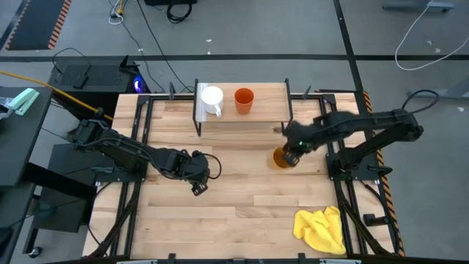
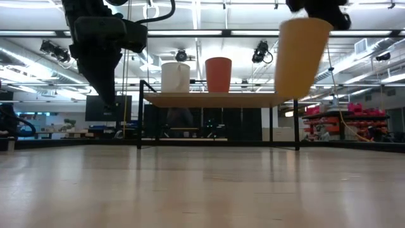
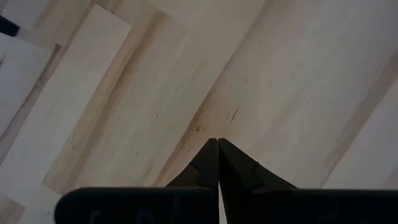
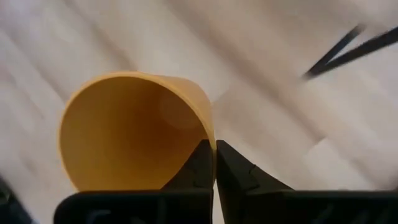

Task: Stack small to large cups/mugs on shelf
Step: Put the yellow cup on the shelf

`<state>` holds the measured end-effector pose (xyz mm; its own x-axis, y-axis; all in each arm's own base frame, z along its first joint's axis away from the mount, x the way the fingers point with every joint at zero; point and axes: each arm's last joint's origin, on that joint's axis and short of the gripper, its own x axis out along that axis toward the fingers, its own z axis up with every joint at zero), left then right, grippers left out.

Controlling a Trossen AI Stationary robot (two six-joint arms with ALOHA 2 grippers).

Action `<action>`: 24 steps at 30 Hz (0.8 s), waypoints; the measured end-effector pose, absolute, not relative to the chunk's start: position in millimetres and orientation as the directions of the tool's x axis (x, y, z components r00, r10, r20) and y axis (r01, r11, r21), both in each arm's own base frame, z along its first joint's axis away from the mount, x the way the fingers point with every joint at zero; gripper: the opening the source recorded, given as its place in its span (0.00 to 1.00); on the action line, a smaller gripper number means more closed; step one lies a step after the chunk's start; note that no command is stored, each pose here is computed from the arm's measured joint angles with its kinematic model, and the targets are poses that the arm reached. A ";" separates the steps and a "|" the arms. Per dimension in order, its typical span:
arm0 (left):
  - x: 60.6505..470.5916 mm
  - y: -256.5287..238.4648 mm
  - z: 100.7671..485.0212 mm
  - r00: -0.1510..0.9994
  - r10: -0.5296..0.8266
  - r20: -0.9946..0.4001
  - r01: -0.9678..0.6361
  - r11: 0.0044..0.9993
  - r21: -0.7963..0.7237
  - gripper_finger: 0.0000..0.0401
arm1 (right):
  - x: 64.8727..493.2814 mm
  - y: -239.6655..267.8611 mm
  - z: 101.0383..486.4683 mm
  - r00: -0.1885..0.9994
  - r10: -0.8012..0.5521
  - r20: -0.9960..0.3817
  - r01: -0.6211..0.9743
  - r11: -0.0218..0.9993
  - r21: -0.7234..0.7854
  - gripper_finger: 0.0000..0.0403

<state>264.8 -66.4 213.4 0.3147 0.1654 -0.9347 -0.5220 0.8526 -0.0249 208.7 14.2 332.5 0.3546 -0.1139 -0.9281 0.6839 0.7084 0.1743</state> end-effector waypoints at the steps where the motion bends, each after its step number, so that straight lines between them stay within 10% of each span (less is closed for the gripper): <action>1: 264.8 -66.4 213.4 0.315 0.165 -0.935 -0.522 0.853 -0.025 0.02 | 208.4 11.0 342.2 0.361 -0.145 -0.921 0.691 0.705 0.160 0.02; 24: 265.3 -66.5 213.5 0.319 0.164 -0.933 -0.486 0.874 -0.013 0.05 | 233.3 -122.1 445.7 0.339 -0.322 -0.884 0.826 0.552 0.116 0.01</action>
